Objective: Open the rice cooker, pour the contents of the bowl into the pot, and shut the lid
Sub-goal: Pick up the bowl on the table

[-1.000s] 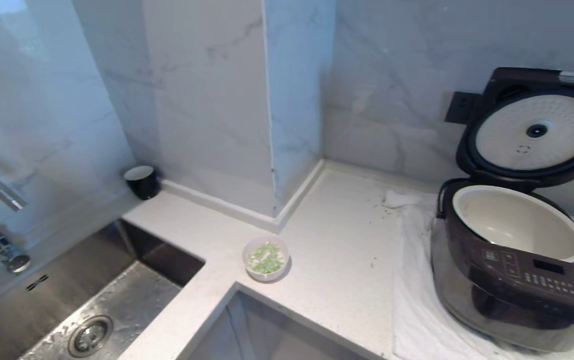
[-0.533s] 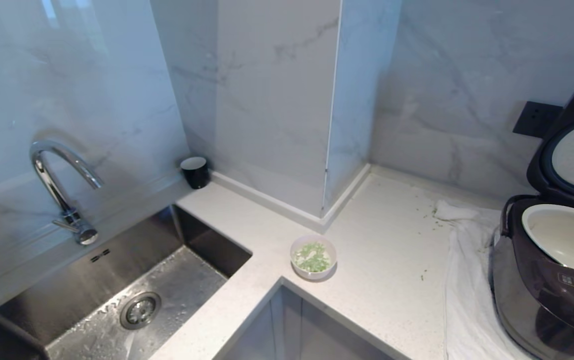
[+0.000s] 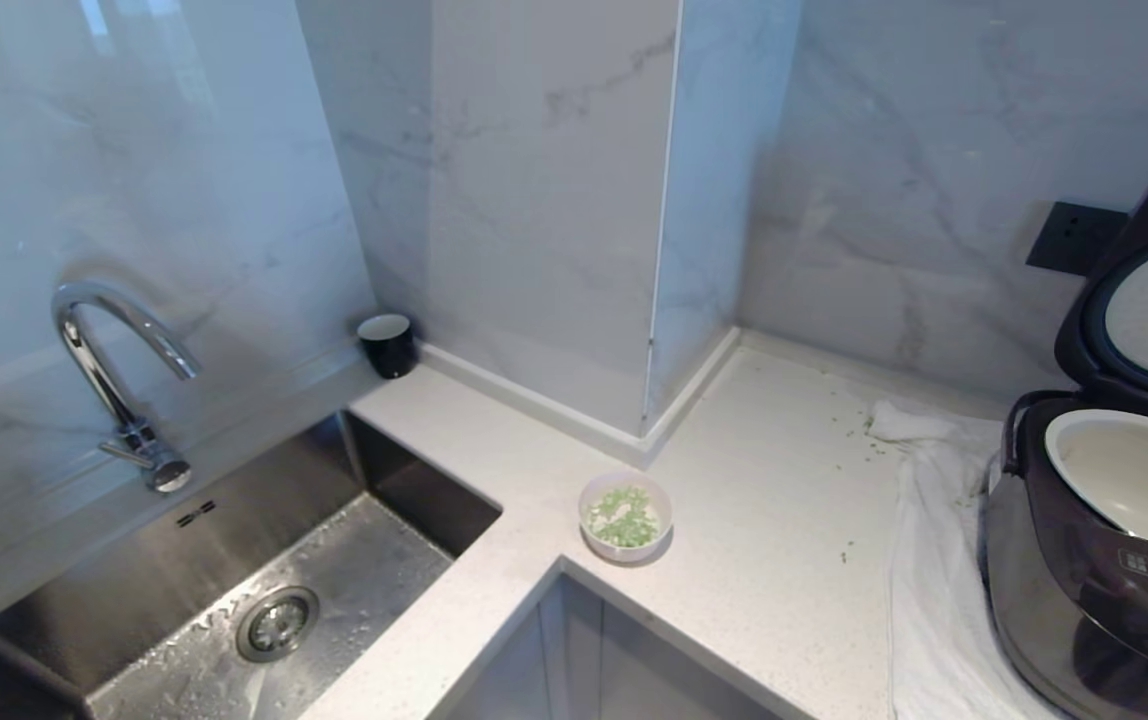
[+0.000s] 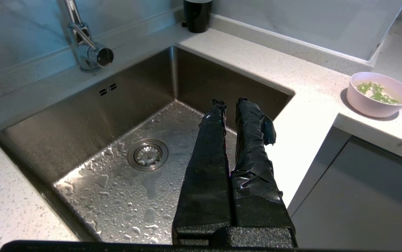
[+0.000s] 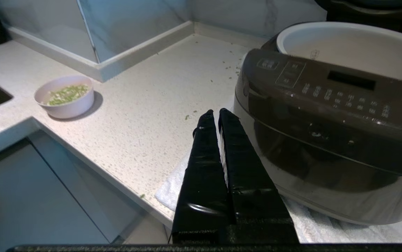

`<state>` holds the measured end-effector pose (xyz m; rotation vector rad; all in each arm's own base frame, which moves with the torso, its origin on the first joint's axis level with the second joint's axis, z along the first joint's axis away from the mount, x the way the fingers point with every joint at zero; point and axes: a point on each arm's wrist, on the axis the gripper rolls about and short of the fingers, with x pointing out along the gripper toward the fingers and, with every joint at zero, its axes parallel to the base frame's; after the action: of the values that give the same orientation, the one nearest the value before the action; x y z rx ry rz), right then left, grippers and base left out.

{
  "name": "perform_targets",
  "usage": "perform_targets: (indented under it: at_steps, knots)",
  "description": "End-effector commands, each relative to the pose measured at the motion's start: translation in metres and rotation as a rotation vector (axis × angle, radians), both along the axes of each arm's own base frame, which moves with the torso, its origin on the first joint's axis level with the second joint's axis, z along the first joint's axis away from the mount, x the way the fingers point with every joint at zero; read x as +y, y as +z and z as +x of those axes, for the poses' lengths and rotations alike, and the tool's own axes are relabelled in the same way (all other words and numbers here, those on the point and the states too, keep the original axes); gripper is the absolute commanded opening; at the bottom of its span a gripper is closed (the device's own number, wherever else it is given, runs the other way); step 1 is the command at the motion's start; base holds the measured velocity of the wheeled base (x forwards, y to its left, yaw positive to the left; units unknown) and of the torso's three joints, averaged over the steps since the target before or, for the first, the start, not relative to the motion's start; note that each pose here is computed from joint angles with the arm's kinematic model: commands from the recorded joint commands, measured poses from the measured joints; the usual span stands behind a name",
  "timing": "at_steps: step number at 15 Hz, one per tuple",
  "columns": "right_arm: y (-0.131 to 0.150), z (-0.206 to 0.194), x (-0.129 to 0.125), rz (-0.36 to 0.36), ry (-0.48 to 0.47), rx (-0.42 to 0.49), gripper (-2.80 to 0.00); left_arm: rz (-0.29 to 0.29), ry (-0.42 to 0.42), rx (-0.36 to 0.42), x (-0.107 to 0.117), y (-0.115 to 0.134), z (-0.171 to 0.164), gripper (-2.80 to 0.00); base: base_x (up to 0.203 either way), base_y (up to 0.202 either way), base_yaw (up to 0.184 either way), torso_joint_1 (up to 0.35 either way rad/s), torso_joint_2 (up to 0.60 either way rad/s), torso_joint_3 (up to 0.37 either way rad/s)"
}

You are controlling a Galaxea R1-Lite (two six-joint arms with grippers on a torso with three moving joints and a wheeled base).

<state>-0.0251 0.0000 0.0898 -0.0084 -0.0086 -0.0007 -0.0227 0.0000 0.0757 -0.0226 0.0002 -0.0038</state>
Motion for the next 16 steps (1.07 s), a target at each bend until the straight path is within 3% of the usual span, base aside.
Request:
perform_targets:
  at_steps: [1,4,8,11,16]
  knots:
    - [0.036,0.011,0.000,0.044,0.022,0.069,-2.80,0.000,0.000,0.002,0.000,0.000,0.000,-2.80,0.000,0.000,0.000,0.000,0.00,0.000]
    - [0.092,0.062,0.003,0.148,0.137,0.239,-2.80,0.000,-0.001,0.001,0.000,0.000,0.000,-2.80,0.000,0.000,0.000,0.000,0.00,0.000]
    - [0.128,0.165,0.031,0.261,0.374,0.496,-2.80,0.000,-0.001,0.003,0.000,0.000,0.000,-2.80,0.000,0.000,0.000,0.000,0.00,0.000]
    - [0.117,0.230,0.090,0.283,0.472,0.690,-2.80,0.000,-0.001,0.002,0.000,0.000,0.000,-2.80,0.000,0.000,0.000,0.000,0.00,0.000]
    - [0.082,0.303,0.160,0.298,0.441,0.916,-2.80,0.000,-0.001,0.003,0.000,0.000,0.000,-2.80,0.000,0.000,0.000,0.000,0.00,0.000]
